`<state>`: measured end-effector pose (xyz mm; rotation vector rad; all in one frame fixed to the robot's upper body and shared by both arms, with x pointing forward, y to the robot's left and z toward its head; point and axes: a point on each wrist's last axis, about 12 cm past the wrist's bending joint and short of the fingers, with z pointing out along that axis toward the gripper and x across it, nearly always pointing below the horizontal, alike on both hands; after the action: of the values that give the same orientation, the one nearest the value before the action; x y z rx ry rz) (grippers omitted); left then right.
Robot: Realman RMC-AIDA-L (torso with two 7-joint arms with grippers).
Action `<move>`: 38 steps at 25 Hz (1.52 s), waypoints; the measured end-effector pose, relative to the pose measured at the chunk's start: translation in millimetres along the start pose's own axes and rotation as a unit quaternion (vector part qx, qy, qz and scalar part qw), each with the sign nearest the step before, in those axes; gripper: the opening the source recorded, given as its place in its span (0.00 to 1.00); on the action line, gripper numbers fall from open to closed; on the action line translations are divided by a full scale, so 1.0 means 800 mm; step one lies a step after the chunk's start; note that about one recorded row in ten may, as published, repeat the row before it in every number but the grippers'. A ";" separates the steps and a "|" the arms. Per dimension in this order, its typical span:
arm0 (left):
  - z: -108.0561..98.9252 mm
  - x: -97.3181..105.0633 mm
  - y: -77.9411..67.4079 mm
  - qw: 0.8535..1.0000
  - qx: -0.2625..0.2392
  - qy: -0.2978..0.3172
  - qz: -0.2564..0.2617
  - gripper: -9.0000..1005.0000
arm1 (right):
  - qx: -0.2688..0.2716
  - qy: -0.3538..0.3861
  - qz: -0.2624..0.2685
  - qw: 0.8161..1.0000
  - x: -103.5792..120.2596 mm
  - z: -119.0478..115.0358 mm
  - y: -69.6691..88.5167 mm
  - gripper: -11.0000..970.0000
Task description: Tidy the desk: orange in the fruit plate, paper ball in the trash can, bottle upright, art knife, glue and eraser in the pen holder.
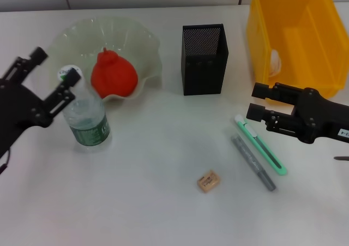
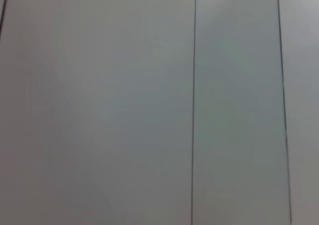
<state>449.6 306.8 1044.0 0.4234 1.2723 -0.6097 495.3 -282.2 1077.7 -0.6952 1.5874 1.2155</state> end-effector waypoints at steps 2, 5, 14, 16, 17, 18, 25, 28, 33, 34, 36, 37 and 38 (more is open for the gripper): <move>-0.010 -0.014 0.000 0.999 0.003 -0.039 0.000 0.72 | 0.000 -0.002 0.000 1.000 0.000 0.000 0.000 0.68; -0.030 -0.044 0.009 0.996 0.029 -0.085 -0.014 0.78 | 0.006 -0.013 -0.003 1.000 -0.004 -0.001 -0.002 0.68; -0.035 -0.072 0.035 0.958 0.241 0.113 -0.102 0.78 | 0.007 0.013 -0.032 0.999 -0.071 -0.009 -0.012 0.68; -0.029 -0.061 0.025 0.939 0.285 0.156 -0.112 0.78 | -0.001 0.088 -0.034 0.996 -0.120 0.001 -0.005 0.68; -0.029 -0.061 0.025 0.939 0.285 0.156 -0.112 0.78 | -0.001 0.088 -0.034 0.996 -0.120 0.001 -0.005 0.68; -0.027 -0.058 0.023 0.936 0.290 0.163 -0.113 0.78 | -0.003 0.123 -0.041 0.992 -0.138 0.008 0.001 0.68; -0.011 -0.037 0.012 0.930 0.293 0.193 -0.110 0.78 | 0.158 0.395 -0.052 0.903 -0.230 0.076 0.057 0.68; -0.007 -0.035 0.011 0.929 0.295 0.197 -0.109 0.78 | 0.195 0.439 -0.050 0.876 -0.234 0.095 0.059 0.68; 0.002 -0.034 0.012 0.922 0.310 0.208 -0.107 0.78 | 0.259 0.526 -0.048 0.809 -0.216 0.133 0.042 0.68; 0.003 -0.034 0.012 0.921 0.312 0.209 -0.106 0.78 | 0.268 0.540 -0.049 0.796 -0.208 0.141 0.038 0.68; 0.004 -0.035 0.013 0.919 0.314 0.214 -0.103 0.78 | 0.282 0.557 -0.059 0.779 -0.190 0.158 0.028 0.68; 0.004 -0.035 0.014 0.919 0.314 0.215 -0.102 0.78 | 0.282 0.562 -0.062 0.775 -0.182 0.163 0.025 0.68; 0.004 -0.035 0.014 0.920 0.313 0.216 -0.101 0.78 | 0.281 0.568 -0.065 0.771 -0.170 0.171 0.021 0.68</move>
<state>454.5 318.9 1071.2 1.0064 1.5353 -1.1537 577.4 -164.7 1207.9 -1.1975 2.6424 0.0222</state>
